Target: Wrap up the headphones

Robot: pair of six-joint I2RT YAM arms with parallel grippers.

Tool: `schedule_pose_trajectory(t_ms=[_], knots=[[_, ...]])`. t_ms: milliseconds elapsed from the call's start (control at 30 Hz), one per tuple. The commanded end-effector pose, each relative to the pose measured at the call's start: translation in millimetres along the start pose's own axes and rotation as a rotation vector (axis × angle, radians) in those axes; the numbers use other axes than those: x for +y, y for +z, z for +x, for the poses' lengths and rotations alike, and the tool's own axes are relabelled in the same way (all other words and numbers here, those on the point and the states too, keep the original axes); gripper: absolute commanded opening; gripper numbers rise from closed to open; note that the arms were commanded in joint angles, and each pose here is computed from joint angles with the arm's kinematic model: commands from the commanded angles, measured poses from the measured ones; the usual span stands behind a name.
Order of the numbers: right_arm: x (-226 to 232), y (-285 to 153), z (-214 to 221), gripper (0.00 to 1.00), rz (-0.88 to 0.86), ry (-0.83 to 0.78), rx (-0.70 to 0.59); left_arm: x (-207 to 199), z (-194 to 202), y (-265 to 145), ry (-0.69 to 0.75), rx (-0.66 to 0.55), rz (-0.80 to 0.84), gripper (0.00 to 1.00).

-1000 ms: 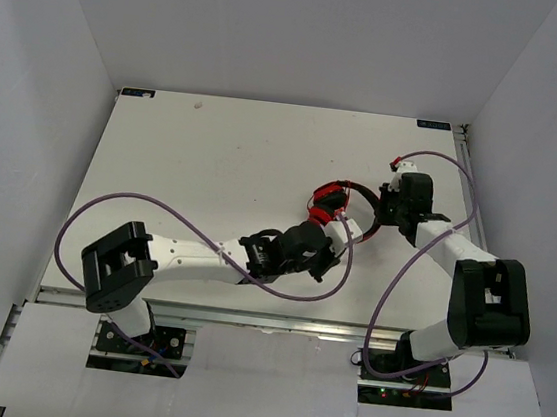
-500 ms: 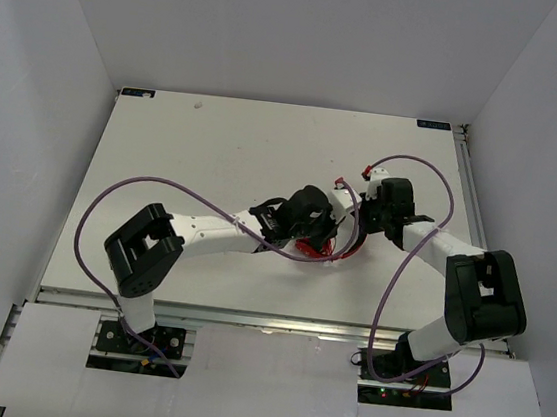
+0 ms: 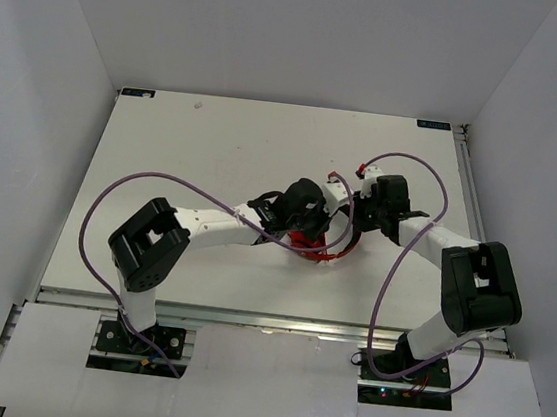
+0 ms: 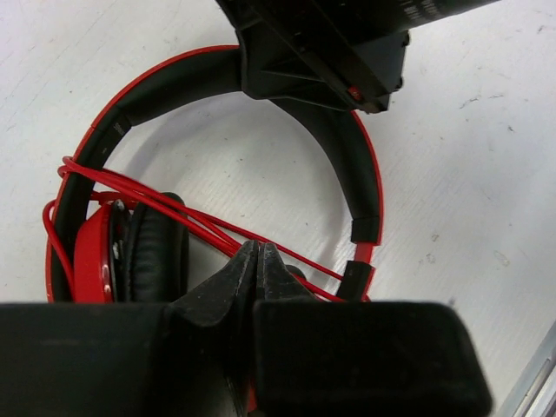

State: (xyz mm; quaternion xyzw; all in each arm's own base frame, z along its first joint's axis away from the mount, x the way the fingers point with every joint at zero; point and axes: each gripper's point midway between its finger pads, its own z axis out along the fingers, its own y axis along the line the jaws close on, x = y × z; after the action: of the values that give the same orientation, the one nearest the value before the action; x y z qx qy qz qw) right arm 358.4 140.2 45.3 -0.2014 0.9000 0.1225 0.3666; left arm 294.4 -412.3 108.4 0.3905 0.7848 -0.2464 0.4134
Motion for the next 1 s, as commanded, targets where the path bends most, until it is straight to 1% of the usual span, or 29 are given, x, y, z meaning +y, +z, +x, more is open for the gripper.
schedule_pose_trajectory(t_ms=[0, 100, 233, 367, 500, 567, 633, 667, 733, 800, 833, 867, 933, 967], knots=[[10, 0, -31, 0.08, -0.052, -0.006, -0.085, 4, -10, 6, 0.025, -0.017, 0.011, 0.01], [11, 0, -31, 0.08, -0.056, -0.006, -0.084, 7, -11, 10, 0.067, -0.018, 0.007, 0.02], [11, 1, -30, 0.08, -0.057, -0.005, -0.082, 10, -15, 12, 0.085, -0.024, -0.003, 0.03], [12, 1, -29, 0.08, -0.062, -0.008, -0.078, 12, -20, 10, 0.085, -0.035, -0.011, 0.03], [12, 3, -27, 0.08, -0.061, -0.006, -0.072, 8, -35, 2, 0.068, -0.071, -0.001, 0.05], [12, 5, -25, 0.08, -0.063, 0.002, -0.065, 6, -50, -10, 0.059, -0.111, 0.000, 0.10], [12, 8, -24, 0.08, -0.069, 0.015, -0.057, 4, -65, -26, 0.049, -0.154, -0.001, 0.19], [13, 8, -26, 0.08, -0.070, 0.018, -0.059, 4, -68, -32, 0.049, -0.165, -0.004, 0.21], [11, 11, -30, 0.08, -0.063, 0.035, -0.059, 5, -74, -50, 0.019, -0.195, -0.023, 0.29], [9, 15, -30, 0.08, -0.052, 0.057, -0.052, 7, -65, -60, -0.005, -0.190, -0.040, 0.33], [6, 18, -34, 0.08, -0.034, 0.079, -0.055, 8, -64, -74, -0.024, -0.207, -0.049, 0.36], [4, 20, -37, 0.08, -0.020, 0.082, -0.058, 7, -74, -86, -0.026, -0.237, -0.049, 0.38], [-2, 23, -46, 0.08, 0.009, 0.102, -0.069, 10, -64, -116, -0.085, -0.262, -0.078, 0.47], [-3, 25, -51, 0.08, 0.015, 0.111, -0.074, 10, -60, -123, -0.112, -0.267, -0.084, 0.49]])
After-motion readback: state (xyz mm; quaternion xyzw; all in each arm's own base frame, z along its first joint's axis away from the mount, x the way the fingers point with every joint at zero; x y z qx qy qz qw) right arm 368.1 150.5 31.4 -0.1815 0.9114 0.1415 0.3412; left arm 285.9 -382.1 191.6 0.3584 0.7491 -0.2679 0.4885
